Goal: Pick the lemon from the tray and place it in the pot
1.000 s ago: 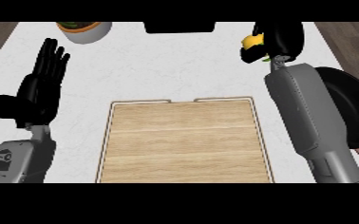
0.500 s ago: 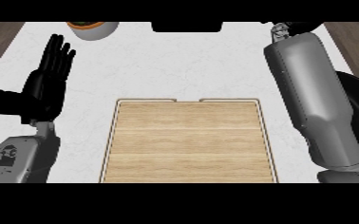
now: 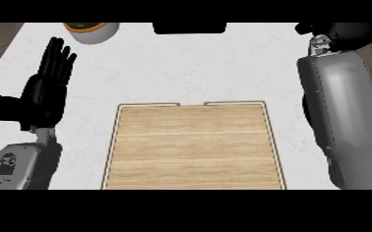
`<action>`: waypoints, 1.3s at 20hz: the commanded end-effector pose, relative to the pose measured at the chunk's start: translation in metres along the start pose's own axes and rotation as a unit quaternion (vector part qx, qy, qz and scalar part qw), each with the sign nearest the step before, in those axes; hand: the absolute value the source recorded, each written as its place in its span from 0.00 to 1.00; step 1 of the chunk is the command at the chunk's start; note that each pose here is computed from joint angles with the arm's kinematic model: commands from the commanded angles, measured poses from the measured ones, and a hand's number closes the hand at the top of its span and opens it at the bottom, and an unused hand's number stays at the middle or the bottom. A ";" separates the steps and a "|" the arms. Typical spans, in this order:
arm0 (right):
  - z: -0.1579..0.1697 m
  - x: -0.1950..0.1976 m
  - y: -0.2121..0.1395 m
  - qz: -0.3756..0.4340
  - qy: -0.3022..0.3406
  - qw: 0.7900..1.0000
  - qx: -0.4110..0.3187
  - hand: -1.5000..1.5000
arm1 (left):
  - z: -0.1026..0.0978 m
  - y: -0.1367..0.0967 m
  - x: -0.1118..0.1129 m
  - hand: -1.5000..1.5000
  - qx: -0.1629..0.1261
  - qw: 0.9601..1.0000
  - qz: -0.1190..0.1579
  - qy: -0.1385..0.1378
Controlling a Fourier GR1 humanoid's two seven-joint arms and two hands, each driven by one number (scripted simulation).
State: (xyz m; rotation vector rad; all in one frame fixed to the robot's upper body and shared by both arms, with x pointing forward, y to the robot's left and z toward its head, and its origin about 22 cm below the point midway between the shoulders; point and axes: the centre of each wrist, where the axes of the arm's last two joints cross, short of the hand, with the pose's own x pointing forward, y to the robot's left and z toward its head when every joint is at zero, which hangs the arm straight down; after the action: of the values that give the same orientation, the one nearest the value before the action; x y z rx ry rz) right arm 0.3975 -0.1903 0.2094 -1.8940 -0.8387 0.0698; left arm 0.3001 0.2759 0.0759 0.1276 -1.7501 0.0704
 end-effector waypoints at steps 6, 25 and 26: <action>-0.018 -0.112 -0.015 0.004 0.083 0.996 0.008 1.00 | 0.009 0.015 -0.011 0.50 -0.004 1.000 -0.002 -0.001; -0.035 -0.218 0.077 -0.061 0.182 0.967 0.167 0.00 | 0.003 -0.012 -0.010 0.50 -0.018 1.000 -0.007 -0.002; -0.045 -0.220 0.076 -0.086 0.166 0.967 0.172 0.00 | -0.011 -0.009 0.003 0.50 -0.013 1.000 0.000 -0.005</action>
State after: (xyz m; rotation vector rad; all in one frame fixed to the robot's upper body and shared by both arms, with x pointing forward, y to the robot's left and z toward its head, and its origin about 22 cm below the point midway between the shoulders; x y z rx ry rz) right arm 0.2882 -0.3604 0.1160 -1.5769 -0.6468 -0.1370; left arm 0.3058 0.2701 0.0747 0.1083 -1.7564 0.0464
